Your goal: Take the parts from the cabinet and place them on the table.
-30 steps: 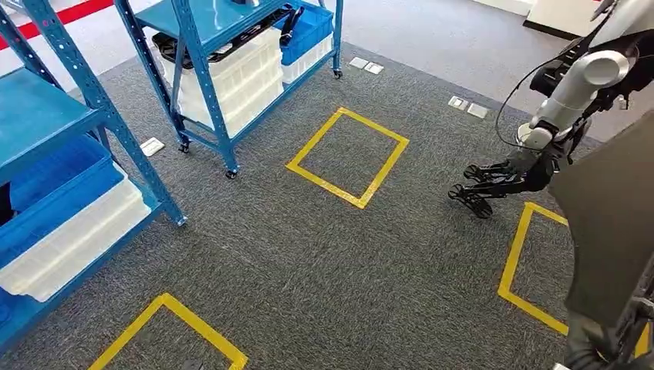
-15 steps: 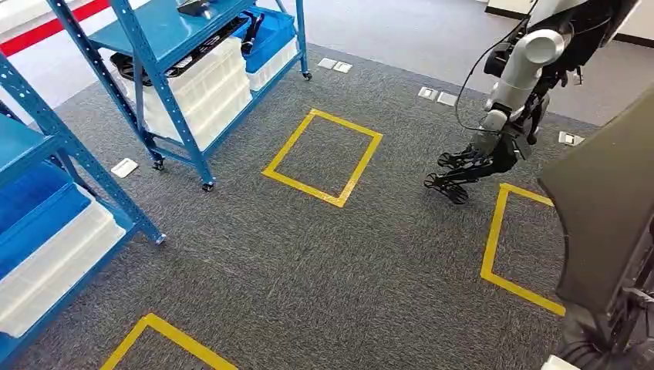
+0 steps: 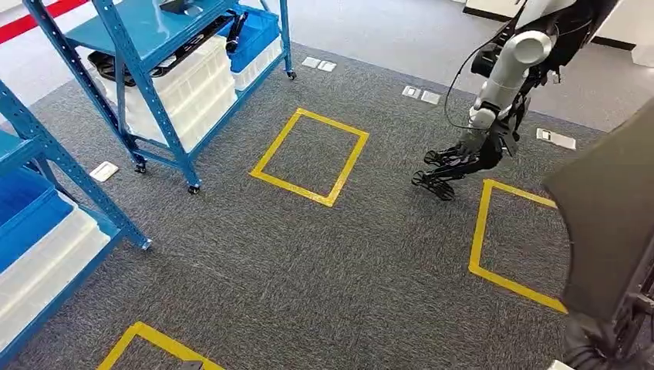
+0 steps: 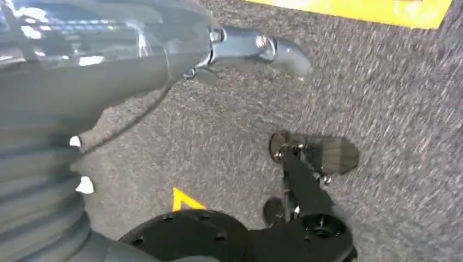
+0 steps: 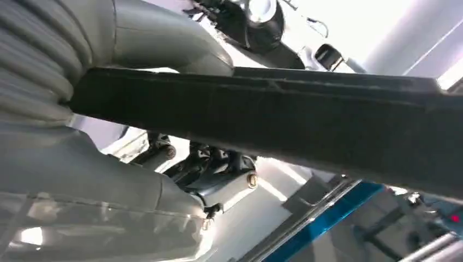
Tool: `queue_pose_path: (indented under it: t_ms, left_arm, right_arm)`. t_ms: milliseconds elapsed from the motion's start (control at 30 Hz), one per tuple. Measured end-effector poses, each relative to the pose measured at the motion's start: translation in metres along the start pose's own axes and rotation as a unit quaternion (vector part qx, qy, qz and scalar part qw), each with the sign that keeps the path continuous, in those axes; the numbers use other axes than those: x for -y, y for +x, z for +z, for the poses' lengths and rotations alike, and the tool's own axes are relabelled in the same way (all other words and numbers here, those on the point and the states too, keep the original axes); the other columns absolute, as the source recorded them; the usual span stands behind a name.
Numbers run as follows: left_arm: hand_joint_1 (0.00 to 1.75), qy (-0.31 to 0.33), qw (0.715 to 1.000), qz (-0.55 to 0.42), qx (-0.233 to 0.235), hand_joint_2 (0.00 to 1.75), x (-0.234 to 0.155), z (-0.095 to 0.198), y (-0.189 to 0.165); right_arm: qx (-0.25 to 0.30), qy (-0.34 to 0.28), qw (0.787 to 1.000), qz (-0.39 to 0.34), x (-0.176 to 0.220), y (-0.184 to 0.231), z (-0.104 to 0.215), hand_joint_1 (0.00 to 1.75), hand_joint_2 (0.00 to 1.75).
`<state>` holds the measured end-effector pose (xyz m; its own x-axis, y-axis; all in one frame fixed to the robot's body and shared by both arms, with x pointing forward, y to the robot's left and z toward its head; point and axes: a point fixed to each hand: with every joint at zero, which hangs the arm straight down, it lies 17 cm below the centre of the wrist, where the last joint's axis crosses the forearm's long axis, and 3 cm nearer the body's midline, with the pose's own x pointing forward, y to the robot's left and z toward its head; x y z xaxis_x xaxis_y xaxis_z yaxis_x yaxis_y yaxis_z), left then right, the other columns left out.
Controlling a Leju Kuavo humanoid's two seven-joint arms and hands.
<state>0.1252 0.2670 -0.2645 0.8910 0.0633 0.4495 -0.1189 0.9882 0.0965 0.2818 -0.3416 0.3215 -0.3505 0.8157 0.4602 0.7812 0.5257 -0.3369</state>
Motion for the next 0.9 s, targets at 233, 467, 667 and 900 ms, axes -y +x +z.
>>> queue_pose_path:
  t_ms: [233, 467, 667, 900]
  left_arm:
    - [0.00, 0.000, 1.000, 0.001, 0.001, 1.75, 0.0009, -0.0004, 0.0019]
    - [0.00, -0.001, 1.000, 0.002, -0.002, 1.75, 0.0019, 0.0008, -0.0020]
    - [0.00, -0.002, 1.000, 0.002, -0.002, 1.75, 0.0030, 0.0008, -0.0015]
    - [0.00, -0.004, 1.000, -0.001, -0.013, 1.75, 0.0058, 0.0016, -0.0060]
  right_arm:
    - [0.001, -0.003, 1.000, -0.002, 0.0011, -0.0005, -0.0017, 1.34, 1.75]
    - [0.000, -0.002, 1.000, -0.002, 0.0011, -0.0010, -0.0008, 1.34, 1.75]
    - [0.000, -0.001, 1.000, -0.003, 0.0011, -0.0011, -0.0009, 1.34, 1.75]
    - [-0.005, 0.012, 1.000, 0.006, 0.0000, -0.0048, 0.0041, 1.34, 1.75]
